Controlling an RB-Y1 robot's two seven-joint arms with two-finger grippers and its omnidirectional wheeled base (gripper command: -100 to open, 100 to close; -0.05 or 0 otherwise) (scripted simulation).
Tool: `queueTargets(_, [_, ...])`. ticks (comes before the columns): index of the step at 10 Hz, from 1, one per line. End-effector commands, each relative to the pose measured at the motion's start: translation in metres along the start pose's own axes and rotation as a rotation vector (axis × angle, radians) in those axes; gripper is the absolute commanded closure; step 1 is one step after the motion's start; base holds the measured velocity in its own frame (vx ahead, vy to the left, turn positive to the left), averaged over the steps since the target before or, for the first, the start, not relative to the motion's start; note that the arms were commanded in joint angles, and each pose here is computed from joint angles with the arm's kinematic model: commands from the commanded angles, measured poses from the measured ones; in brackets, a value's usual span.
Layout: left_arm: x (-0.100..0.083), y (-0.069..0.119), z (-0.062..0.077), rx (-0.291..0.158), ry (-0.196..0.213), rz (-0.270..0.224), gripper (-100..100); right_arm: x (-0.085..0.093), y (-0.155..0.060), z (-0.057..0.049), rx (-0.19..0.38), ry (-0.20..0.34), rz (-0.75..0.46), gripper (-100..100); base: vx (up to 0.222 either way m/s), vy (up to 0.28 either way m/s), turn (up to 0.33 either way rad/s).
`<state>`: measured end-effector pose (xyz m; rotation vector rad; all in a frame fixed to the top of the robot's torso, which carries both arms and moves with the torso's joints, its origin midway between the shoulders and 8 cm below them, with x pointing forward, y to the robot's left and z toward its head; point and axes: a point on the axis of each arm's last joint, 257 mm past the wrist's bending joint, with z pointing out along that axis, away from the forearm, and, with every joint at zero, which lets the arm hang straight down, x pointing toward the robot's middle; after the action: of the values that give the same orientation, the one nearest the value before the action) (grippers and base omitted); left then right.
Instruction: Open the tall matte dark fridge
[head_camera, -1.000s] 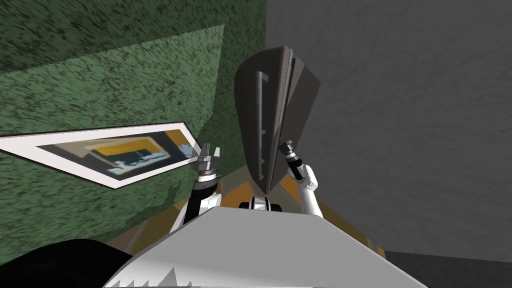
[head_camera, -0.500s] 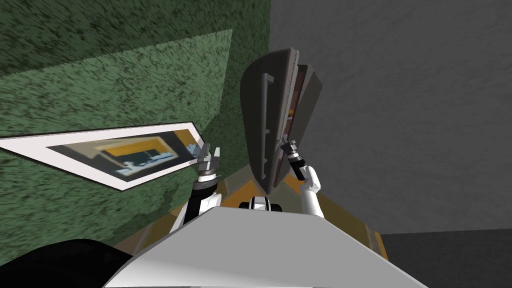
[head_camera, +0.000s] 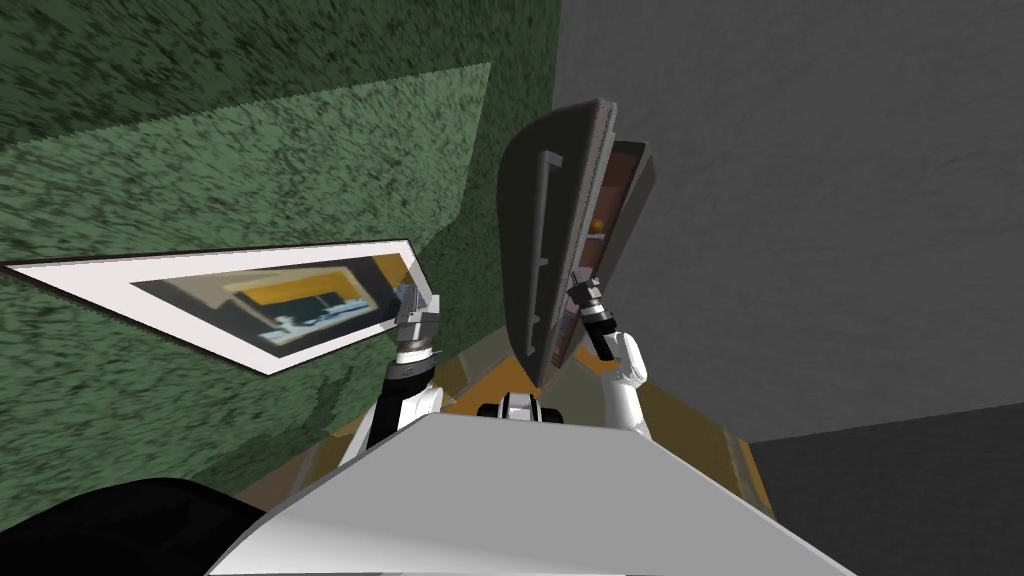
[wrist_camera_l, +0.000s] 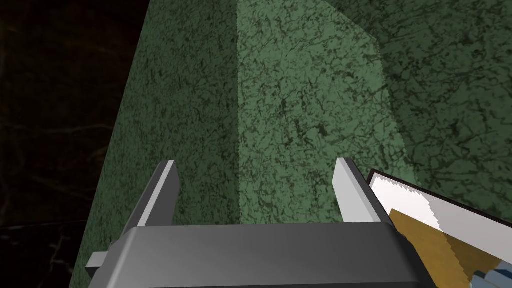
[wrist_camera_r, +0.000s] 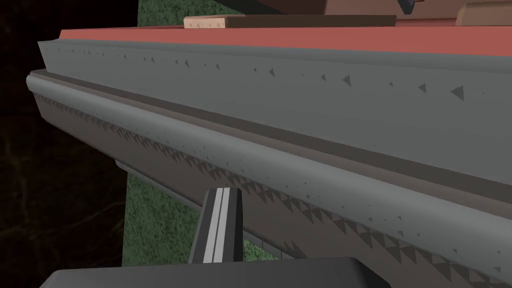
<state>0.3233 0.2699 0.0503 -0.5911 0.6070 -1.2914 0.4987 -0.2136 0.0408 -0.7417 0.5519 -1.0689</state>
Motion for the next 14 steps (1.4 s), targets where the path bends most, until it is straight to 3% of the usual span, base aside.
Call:
queueTargets(1, [0.0, 0.0, 0.0, 0.0, 0.0, 0.0, 0, 0.016, -0.01, -0.003, 0.014, 0.049, -0.042, 100, -0.116, 0.294, -0.12])
queueTargets(4, [0.0, 0.0, 0.0, 0.0, 0.0, 0.0, 0, 0.02, -0.012, -0.005, 0.016, 0.059, -0.05, 100, -0.104, 0.228, -0.038])
queueTargets(5, [0.0, 0.0, 0.0, 0.0, 0.0, 0.0, 0, 0.025, -0.015, -0.005, 0.003, 0.041, -0.087, -100, -0.012, 0.035, 0.009])
queueTargets(12, [0.0, 0.0, 0.0, 0.0, 0.0, 0.0, 0, 0.039, -0.022, 0.0, -0.052, -0.032, -0.205, -100, 0.016, 0.02, 0.012])
queueTargets(14, [0.0, 0.0, 0.0, 0.0, 0.0, 0.0, 0, 0.035, -0.017, 0.008, -0.057, -0.026, -0.188, -100, 0.069, 0.145, 0.087])
